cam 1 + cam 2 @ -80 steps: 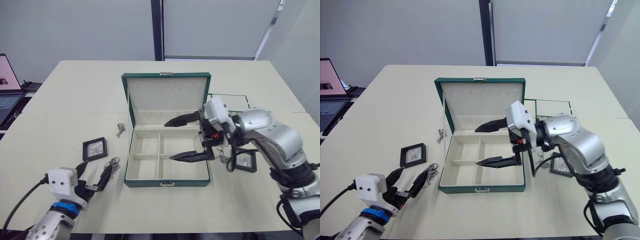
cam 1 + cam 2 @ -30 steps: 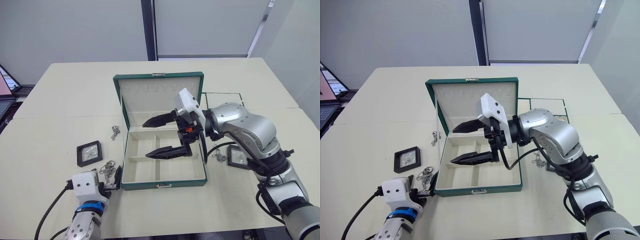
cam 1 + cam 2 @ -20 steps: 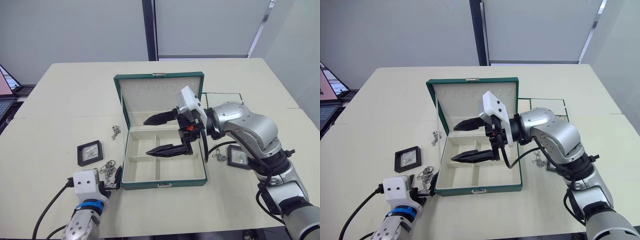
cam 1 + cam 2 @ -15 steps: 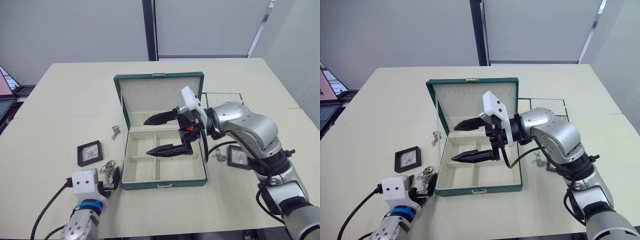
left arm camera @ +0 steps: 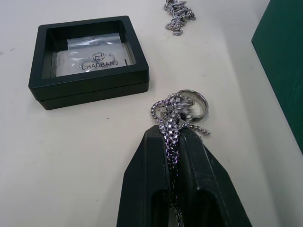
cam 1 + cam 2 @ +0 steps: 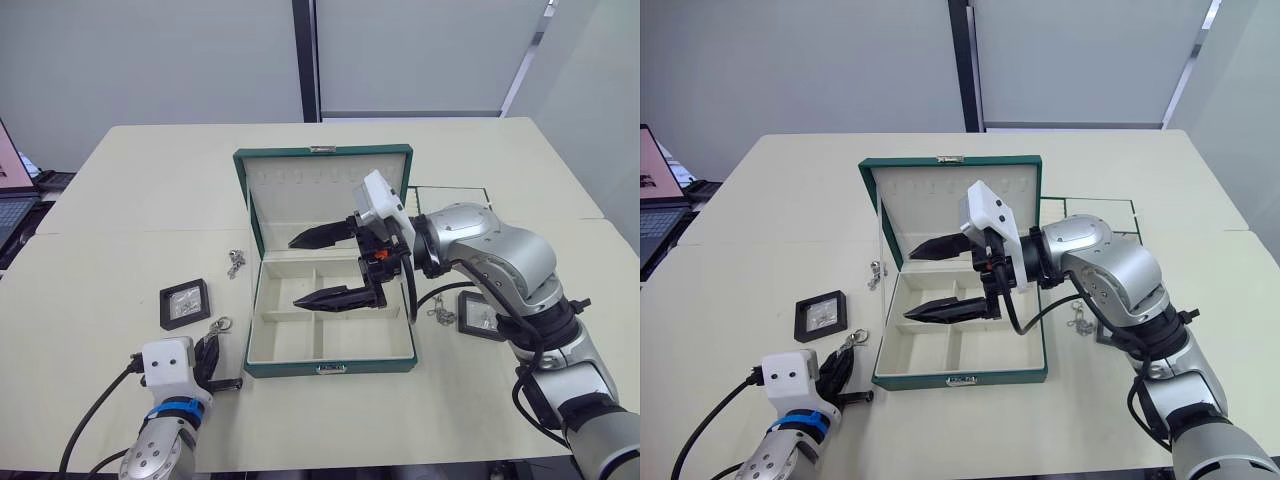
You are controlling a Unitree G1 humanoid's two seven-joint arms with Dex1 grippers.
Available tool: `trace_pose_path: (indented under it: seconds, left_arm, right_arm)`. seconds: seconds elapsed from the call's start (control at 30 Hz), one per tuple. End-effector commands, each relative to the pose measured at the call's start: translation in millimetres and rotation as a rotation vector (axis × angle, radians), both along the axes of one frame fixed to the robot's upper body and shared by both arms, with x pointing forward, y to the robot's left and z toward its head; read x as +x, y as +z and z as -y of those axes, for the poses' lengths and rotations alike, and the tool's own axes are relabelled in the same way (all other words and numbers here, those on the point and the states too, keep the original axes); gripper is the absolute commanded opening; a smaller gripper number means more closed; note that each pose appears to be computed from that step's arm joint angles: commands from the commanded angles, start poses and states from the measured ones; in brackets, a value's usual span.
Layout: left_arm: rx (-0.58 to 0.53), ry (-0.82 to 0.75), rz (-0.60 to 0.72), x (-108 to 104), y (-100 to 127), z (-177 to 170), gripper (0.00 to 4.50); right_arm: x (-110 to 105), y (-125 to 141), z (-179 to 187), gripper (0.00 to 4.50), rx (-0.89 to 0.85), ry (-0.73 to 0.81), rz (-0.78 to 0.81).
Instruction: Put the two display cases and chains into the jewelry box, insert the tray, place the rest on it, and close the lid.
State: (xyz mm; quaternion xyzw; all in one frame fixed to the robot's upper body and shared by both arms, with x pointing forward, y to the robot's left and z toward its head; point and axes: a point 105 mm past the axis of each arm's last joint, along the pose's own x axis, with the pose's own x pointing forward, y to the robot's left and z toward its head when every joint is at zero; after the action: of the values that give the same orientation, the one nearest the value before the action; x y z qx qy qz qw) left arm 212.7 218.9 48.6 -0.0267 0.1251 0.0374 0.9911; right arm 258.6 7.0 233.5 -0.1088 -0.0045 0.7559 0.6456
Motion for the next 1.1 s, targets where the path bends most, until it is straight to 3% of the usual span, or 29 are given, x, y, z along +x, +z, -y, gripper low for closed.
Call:
trace_pose_path:
  seconds: [0.03,0.23,0.47,0.87,1.1]
  left_arm:
    - [-0.032,-0.004,-0.101,-6,-23,2,0.04]
    - [-0.014,0.011,-0.016,-1,-7,-1,0.04]
    - [0.011,-0.052,0.274,12,60,8,0.04]
    - [0.006,-0.109,0.416,16,117,17,0.04]
    - [-0.022,-0.354,0.458,12,151,34,0.04]
  right_arm:
    - [1,13,4,4.5,0.041,-0.004,0.047]
    - [0,18,6,4.5,0.063,0.005,0.05]
    - [1,26,9,4.5,0.096,0.018,0.053]
    - [13,26,13,4.5,0.1,-0.014,0.083]
    - [17,37,26,4.5,0.124,-0.037,0.088]
